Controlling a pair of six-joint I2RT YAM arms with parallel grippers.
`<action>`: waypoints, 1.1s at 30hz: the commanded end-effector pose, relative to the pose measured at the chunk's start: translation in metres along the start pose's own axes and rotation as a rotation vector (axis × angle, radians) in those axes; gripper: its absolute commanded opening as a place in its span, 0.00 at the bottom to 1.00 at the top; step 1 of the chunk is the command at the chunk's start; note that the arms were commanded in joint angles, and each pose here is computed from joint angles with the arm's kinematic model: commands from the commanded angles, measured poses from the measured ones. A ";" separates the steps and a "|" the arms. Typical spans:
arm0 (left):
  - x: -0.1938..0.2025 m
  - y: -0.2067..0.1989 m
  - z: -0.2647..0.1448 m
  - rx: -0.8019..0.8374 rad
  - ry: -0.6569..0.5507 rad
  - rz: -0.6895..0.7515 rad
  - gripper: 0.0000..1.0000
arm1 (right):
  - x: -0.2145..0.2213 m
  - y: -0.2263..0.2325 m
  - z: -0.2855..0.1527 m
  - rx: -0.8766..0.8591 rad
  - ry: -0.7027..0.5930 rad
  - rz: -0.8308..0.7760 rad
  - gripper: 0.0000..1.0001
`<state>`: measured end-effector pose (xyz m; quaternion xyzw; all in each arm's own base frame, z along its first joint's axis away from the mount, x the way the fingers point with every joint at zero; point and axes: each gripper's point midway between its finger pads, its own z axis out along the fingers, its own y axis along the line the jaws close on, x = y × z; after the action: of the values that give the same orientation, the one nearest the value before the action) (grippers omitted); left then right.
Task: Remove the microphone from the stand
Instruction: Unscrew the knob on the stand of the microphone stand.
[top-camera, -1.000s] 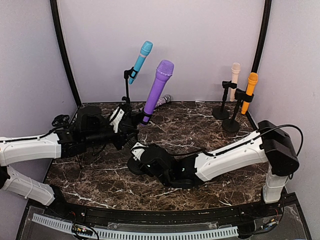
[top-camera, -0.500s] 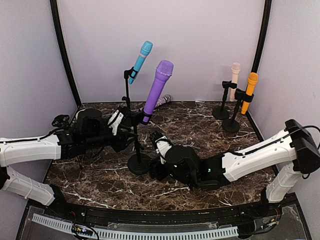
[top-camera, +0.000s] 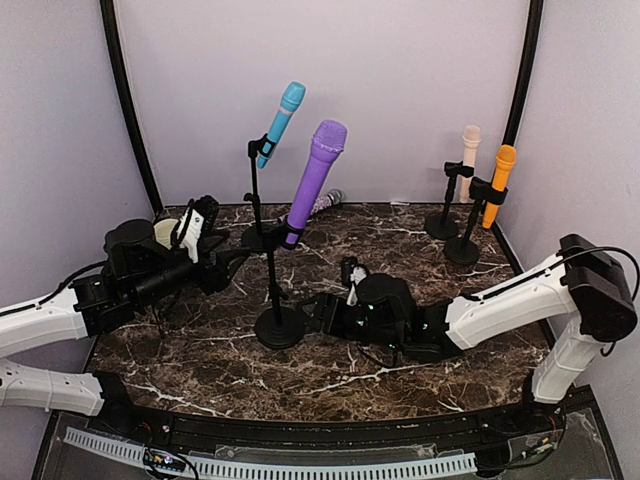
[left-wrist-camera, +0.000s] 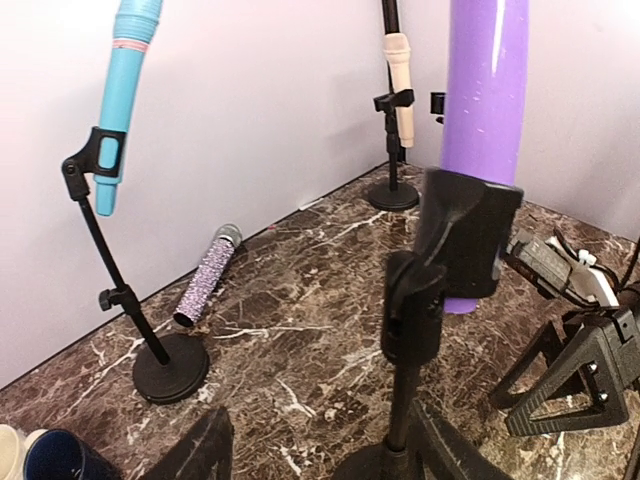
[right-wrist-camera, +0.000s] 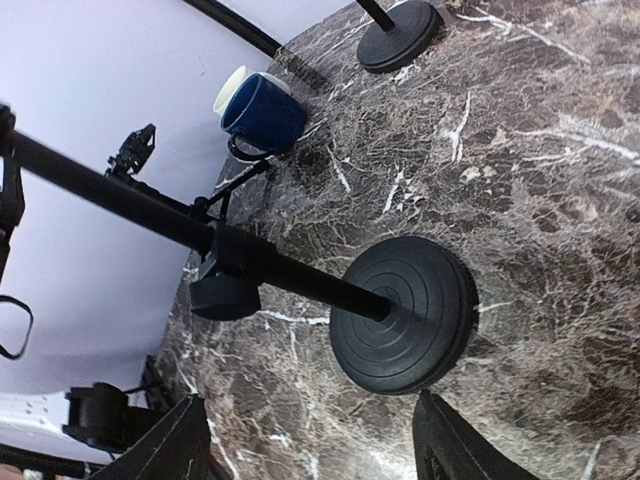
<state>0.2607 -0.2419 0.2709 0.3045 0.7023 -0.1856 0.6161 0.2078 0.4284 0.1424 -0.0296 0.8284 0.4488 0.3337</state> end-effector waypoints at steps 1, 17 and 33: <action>-0.006 0.017 -0.003 -0.102 -0.014 0.041 0.61 | -0.004 0.025 0.010 -0.148 0.038 0.253 0.69; -0.013 0.013 -0.005 -0.077 -0.034 0.049 0.62 | -0.027 0.043 0.039 -0.204 -0.012 0.348 0.64; -0.012 0.010 -0.004 -0.057 -0.033 0.047 0.62 | -0.038 0.038 0.052 -0.186 -0.046 0.353 0.43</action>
<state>0.2678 -0.2321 0.2731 0.2983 0.7022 -0.1468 0.6296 0.2420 0.4760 0.1584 0.0912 0.7842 0.5608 0.2493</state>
